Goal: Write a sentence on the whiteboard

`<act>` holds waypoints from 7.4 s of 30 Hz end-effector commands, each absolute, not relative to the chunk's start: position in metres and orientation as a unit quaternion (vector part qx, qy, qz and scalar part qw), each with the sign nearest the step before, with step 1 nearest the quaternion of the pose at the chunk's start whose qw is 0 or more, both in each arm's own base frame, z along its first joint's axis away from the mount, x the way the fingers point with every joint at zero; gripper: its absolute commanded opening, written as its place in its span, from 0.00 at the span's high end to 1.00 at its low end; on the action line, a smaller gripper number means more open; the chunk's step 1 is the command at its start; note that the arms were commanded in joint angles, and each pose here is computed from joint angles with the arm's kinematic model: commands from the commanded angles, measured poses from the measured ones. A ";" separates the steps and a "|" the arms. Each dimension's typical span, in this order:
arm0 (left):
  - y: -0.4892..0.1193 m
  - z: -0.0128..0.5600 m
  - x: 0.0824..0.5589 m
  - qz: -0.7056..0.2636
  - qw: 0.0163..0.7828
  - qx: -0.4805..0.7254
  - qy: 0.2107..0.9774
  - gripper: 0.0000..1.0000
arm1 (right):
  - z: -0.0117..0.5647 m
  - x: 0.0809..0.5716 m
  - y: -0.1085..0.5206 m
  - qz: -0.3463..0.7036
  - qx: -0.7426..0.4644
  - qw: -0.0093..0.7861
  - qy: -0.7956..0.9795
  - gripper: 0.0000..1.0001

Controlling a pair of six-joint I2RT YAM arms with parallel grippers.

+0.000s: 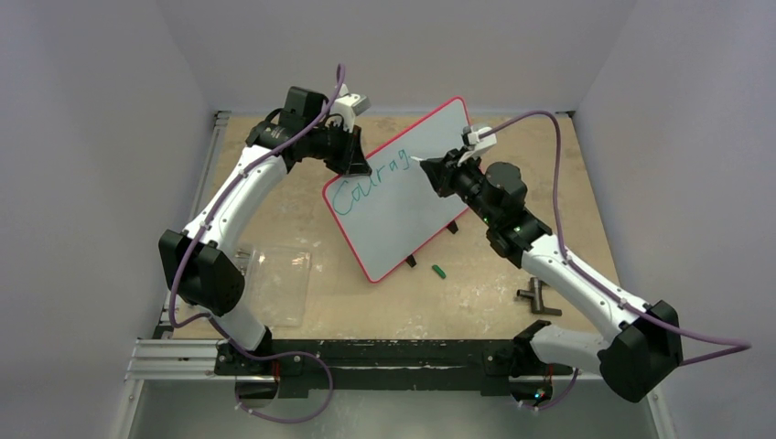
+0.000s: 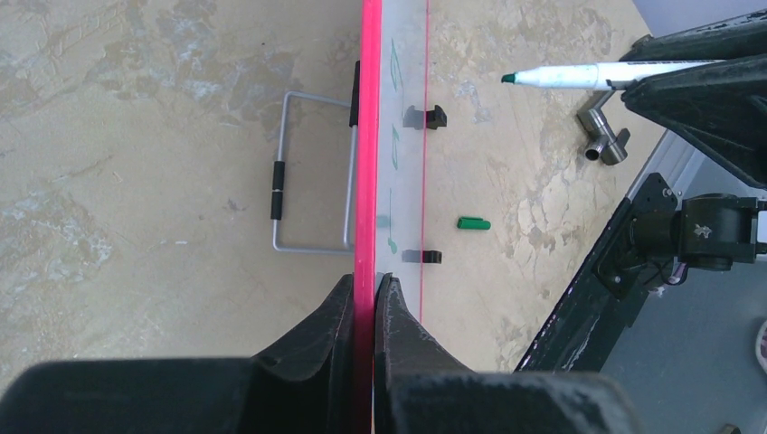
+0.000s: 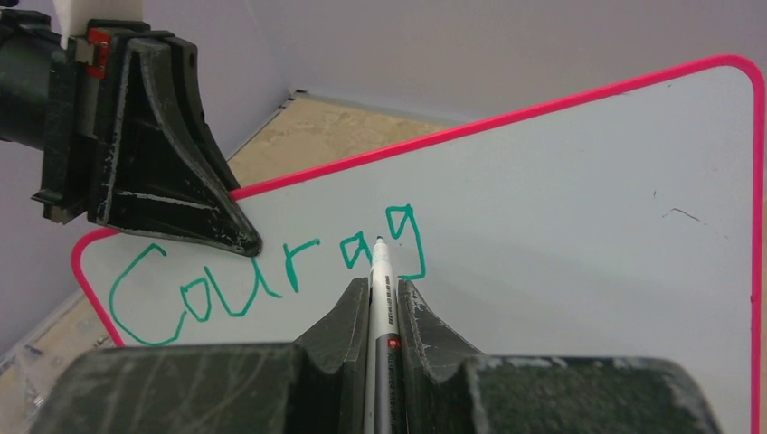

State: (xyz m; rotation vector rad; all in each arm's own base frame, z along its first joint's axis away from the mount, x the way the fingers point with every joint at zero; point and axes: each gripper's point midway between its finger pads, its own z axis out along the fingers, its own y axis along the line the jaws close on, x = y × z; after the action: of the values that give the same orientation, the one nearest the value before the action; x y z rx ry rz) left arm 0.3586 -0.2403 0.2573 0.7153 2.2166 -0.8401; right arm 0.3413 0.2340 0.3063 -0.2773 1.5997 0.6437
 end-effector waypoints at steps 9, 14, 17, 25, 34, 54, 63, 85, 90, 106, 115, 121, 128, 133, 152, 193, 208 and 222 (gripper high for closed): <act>-0.207 0.247 0.376 -0.219 0.355 0.279 0.865 1.00 | 0.325 0.365 0.230 0.253 -0.100 0.673 0.687 1.00; -0.207 0.248 0.377 -0.219 0.356 0.279 0.865 1.00 | 0.326 0.368 0.232 0.254 -0.099 0.676 0.684 1.00; -0.204 0.245 0.376 -0.212 0.354 0.277 0.868 1.00 | 0.327 0.372 0.232 0.250 -0.097 0.678 0.684 1.00; -0.204 0.248 0.374 -0.214 0.357 0.278 0.866 1.00 | 0.321 0.386 0.238 0.242 -0.099 0.676 0.689 1.00; -0.204 0.248 0.373 -0.214 0.358 0.278 0.866 1.00 | 0.307 0.392 0.232 0.213 -0.099 0.673 0.702 1.00; -0.209 0.249 0.372 -0.226 0.354 0.276 0.865 1.00 | 0.312 0.400 0.243 0.221 -0.120 0.668 0.701 1.00; -0.209 0.251 0.372 -0.227 0.357 0.275 0.863 1.00 | 0.298 0.394 0.253 0.239 -0.143 0.650 0.707 1.00; -0.209 0.254 0.370 -0.229 0.358 0.275 0.862 1.00 | 0.263 0.378 0.249 0.250 -0.138 0.615 0.735 1.00; -0.209 0.255 0.370 -0.229 0.360 0.275 0.862 1.00 | 0.251 0.374 0.245 0.246 -0.133 0.607 0.744 1.00; -0.208 0.257 0.368 -0.223 0.364 0.278 0.861 1.00 | 0.271 0.393 0.222 0.184 -0.090 0.631 0.748 1.00; -0.207 0.255 0.368 -0.219 0.363 0.278 0.862 1.00 | 0.343 0.395 0.220 0.193 -0.081 0.678 0.705 1.00; -0.206 0.258 0.368 -0.217 0.366 0.277 0.861 1.00 | 0.376 0.370 0.202 0.205 -0.064 0.703 0.678 1.00; -0.208 0.258 0.368 -0.222 0.366 0.278 0.860 1.00 | 0.372 0.348 0.188 0.214 -0.052 0.707 0.672 1.00; -0.208 0.257 0.367 -0.223 0.365 0.278 0.860 1.00 | 0.357 0.340 0.183 0.213 -0.048 0.702 0.678 1.00; -0.215 0.255 0.361 -0.228 0.357 0.286 0.860 1.00 | 0.330 0.360 0.172 0.155 -0.046 0.702 0.694 1.00; -0.214 0.255 0.361 -0.218 0.359 0.281 0.863 1.00 | 0.336 0.409 0.191 0.275 -0.103 0.692 0.659 1.00; -0.215 0.256 0.359 -0.218 0.361 0.284 0.861 1.00 | 0.322 0.422 0.183 0.250 -0.084 0.687 0.677 1.00; -0.216 0.257 0.358 -0.218 0.361 0.285 0.861 1.00 | 0.328 0.432 0.168 0.214 -0.070 0.694 0.684 1.00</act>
State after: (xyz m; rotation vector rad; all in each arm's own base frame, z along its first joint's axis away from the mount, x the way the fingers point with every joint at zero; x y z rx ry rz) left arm 0.3433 -0.2437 0.2639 0.7368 2.2018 -0.8057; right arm 0.4269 0.1760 0.3000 -0.1705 1.5876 0.5171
